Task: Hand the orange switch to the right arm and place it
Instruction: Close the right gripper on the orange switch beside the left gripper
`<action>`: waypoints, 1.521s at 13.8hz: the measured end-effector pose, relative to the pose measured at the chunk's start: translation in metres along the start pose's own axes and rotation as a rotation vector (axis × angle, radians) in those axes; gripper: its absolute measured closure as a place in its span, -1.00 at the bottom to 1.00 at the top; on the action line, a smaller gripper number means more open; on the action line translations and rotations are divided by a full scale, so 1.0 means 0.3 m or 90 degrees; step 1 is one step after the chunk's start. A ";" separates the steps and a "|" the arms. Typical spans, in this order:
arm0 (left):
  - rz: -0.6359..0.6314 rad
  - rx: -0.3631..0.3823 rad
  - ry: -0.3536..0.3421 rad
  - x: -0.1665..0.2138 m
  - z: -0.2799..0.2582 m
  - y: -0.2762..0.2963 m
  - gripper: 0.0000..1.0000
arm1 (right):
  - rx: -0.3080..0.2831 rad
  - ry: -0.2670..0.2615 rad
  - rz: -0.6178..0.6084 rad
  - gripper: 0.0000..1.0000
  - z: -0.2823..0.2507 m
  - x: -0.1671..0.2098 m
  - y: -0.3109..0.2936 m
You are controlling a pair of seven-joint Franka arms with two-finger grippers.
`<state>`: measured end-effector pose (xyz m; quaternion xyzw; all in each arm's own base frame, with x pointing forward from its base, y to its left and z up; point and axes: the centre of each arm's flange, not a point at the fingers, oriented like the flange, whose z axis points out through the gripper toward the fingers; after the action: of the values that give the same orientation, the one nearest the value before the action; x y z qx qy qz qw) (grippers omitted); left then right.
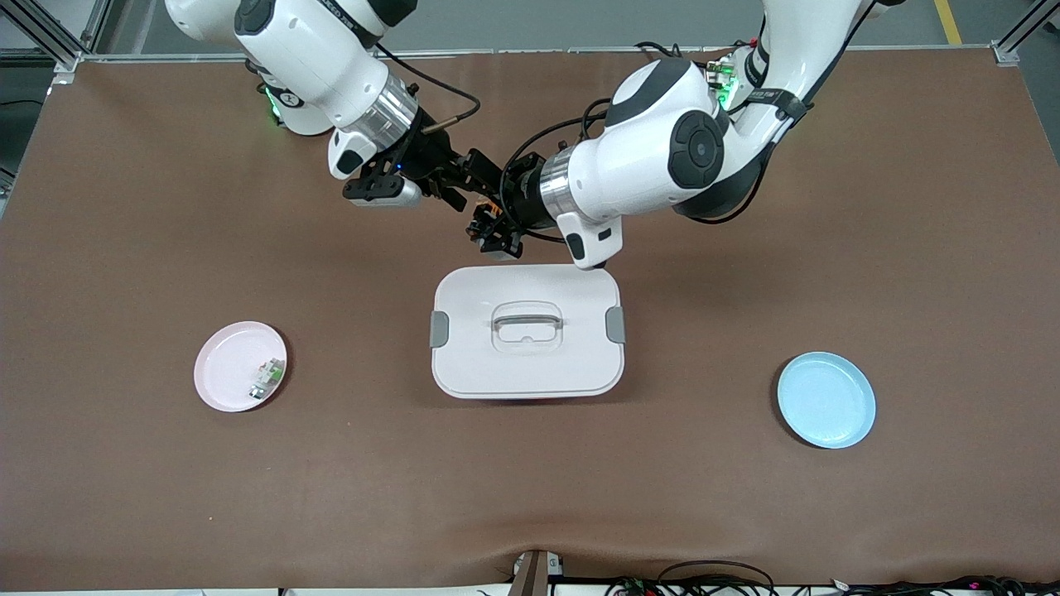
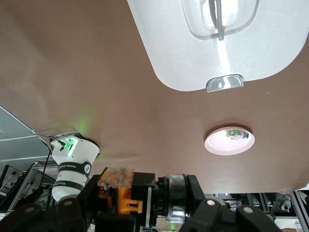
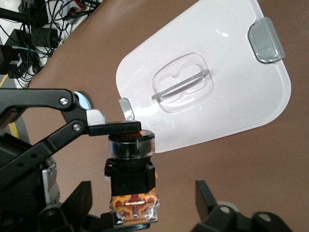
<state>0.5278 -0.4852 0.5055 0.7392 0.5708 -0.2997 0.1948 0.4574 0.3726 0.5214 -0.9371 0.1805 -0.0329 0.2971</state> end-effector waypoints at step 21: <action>-0.001 0.002 -0.001 0.006 0.010 0.006 -0.79 | -0.002 -0.002 0.024 0.17 0.019 -0.007 -0.001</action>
<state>0.5290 -0.4863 0.5018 0.7390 0.5706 -0.3010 0.1942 0.4566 0.3765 0.5170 -0.9340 0.1977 -0.0257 0.2964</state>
